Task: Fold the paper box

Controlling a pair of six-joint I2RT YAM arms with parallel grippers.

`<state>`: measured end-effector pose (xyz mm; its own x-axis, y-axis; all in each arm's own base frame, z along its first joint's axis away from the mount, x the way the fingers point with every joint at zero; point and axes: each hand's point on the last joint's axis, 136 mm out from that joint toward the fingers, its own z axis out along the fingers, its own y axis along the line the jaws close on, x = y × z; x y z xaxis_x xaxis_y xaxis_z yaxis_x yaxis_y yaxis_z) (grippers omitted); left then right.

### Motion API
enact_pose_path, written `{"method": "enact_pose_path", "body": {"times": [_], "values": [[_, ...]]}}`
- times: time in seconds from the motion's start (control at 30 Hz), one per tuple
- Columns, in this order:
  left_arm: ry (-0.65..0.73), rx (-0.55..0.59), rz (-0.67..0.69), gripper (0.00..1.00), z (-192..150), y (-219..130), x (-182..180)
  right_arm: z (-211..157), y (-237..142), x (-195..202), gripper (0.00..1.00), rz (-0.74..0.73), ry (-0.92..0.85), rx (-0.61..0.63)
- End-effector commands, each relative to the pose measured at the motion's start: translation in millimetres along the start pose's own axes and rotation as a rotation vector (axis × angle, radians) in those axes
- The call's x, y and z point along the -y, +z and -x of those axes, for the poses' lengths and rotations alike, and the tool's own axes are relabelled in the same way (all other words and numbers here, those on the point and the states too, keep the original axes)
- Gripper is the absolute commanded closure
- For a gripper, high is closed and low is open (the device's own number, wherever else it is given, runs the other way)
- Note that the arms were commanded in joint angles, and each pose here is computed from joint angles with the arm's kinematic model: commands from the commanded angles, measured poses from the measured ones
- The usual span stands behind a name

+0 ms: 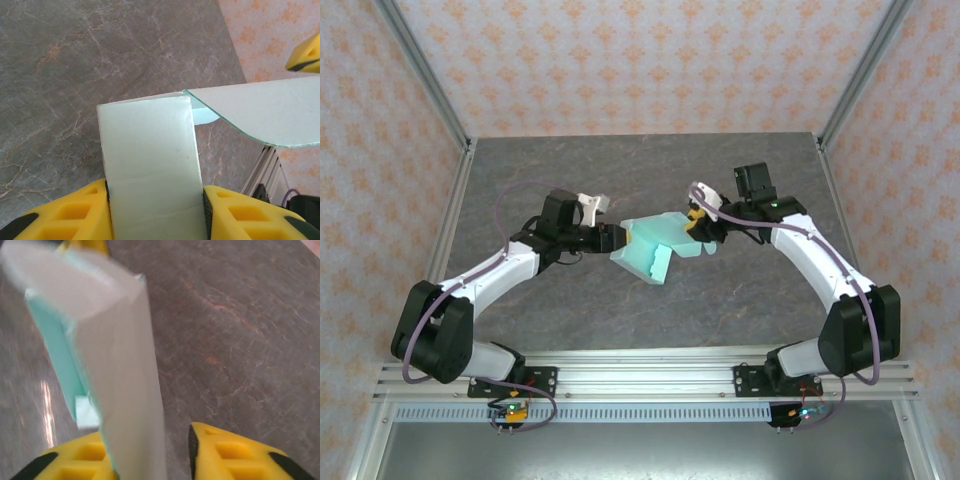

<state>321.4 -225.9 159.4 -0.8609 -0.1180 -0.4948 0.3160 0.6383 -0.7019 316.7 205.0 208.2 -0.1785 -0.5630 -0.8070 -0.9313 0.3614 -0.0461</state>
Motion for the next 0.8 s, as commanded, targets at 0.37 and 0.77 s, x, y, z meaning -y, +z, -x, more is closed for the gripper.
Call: {"method": "enact_pose_path", "body": {"times": [0.37, 0.77], "values": [[-0.222, 0.270, 0.019, 0.66, 82, -2, 4, -10, -121, 79, 0.18, -0.816, 0.986, 0.541], [-0.307, 0.226, -0.061, 0.66, 86, 19, 6, -64, 9, -5, 0.42, -0.215, 1.193, 0.170]]}}
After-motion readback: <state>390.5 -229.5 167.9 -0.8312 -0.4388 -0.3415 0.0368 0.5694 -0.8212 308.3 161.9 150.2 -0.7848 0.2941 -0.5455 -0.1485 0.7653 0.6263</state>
